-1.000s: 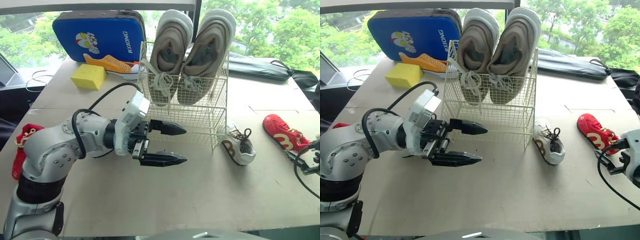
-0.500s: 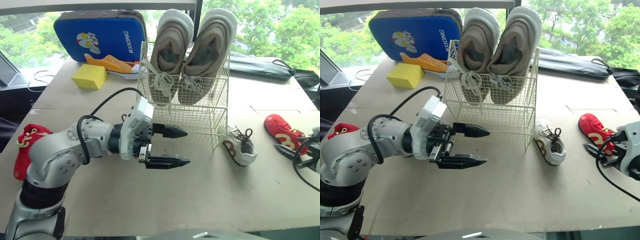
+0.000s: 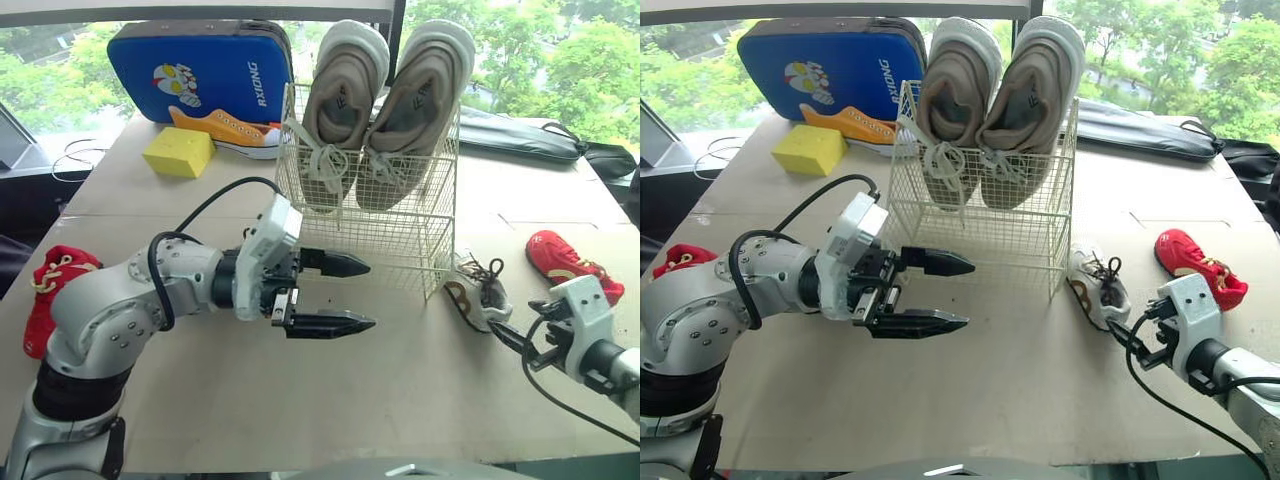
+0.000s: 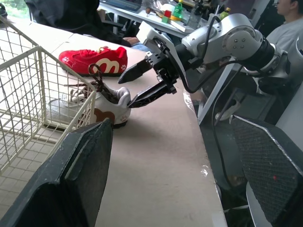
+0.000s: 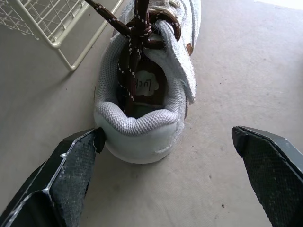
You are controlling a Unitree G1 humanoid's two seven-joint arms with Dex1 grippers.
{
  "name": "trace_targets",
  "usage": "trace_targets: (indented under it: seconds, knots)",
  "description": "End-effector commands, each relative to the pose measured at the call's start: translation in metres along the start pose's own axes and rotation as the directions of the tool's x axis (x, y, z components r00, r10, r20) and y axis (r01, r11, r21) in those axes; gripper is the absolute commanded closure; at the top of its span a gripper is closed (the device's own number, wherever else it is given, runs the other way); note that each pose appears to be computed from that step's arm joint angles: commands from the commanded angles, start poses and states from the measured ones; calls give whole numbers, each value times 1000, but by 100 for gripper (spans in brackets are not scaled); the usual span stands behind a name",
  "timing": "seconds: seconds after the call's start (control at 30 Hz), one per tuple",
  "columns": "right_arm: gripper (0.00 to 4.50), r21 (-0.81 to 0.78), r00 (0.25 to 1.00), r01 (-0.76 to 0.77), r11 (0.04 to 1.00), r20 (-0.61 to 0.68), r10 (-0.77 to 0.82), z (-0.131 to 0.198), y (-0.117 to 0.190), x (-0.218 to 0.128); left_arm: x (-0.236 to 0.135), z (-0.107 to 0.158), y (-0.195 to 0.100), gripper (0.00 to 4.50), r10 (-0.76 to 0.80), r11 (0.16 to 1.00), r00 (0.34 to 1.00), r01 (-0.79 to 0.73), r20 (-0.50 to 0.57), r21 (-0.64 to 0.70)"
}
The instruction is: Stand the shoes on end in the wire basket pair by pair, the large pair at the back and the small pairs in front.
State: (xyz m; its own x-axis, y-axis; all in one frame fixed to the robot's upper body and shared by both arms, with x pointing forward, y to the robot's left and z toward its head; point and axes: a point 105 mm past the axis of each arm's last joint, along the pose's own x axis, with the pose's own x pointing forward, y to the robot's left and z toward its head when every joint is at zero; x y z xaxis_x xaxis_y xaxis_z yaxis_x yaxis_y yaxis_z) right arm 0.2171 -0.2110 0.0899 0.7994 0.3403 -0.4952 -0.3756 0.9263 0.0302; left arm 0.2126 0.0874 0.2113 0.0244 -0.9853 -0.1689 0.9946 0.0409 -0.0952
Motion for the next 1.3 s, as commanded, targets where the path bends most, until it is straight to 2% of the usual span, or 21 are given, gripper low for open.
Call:
trace_targets:
  seconds: [0.03,0.1,0.13,0.17,0.27,0.33,0.4,0.47,0.6,0.7,0.77,0.87,0.93,0.97,1.07,1.13,1.3]
  knots:
    - [0,28,1000,3,1000,11,-3,-1,4,15,-2,9,-2,18,-8,999,1000,8,0,53]
    - [0,37,1000,13,999,28,-14,0,3,22,-2,9,-2,18,-7,999,1000,7,-3,54]
    - [55,37,999,19,999,42,-20,2,2,24,-2,9,-2,0,-6,998,1000,6,-4,55]
    - [86,39,999,22,999,47,-24,2,2,25,-2,9,-1,0,-3,998,1000,4,-5,55]
    - [249,19,998,22,1000,55,-23,2,2,25,-3,9,0,0,5,998,1000,-5,-5,55]
    - [299,-12,999,30,999,45,-29,0,0,21,-4,7,1,0,9,999,1000,-9,-4,53]
    - [326,-21,997,39,999,63,-38,2,-4,15,-3,7,1,0,9,999,1000,-9,0,50]
    - [340,-99,994,59,993,97,-49,12,-12,-2,-2,7,4,0,11,999,1000,-11,17,45]
    - [364,-353,994,106,930,64,-89,28,-44,-56,0,10,14,0,12,1000,997,-13,73,17]
    - [372,-506,997,64,860,68,-34,57,-52,-95,4,11,22,0,0,1000,994,0,112,-1]
    - [377,-660,996,-55,749,20,91,86,-37,-121,7,16,29,0,-12,1000,990,15,143,-17]
    - [386,-802,976,-154,576,-33,215,120,-19,-133,5,24,43,0,-6,998,986,16,167,-61]
    - [388,-888,952,-208,411,-87,293,139,-6,-133,2,28,46,0,-37,995,987,51,158,-84]
    - [390,-923,932,-248,293,-145,332,149,3,-129,-2,35,49,0,-57,991,985,75,161,-107]
    - [393,-954,883,-297,33,-262,390,165,22,-113,-10,57,59,0,-101,975,979,133,175,-179]
    - [394,-956,853,-275,-101,-291,433,171,34,-101,-8,65,71,0,-87,973,986,114,139,-200]
    - [396,-954,788,-155,-256,-276,551,202,51,-72,6,53,61,0,-200,961,976,179,-83,-212]
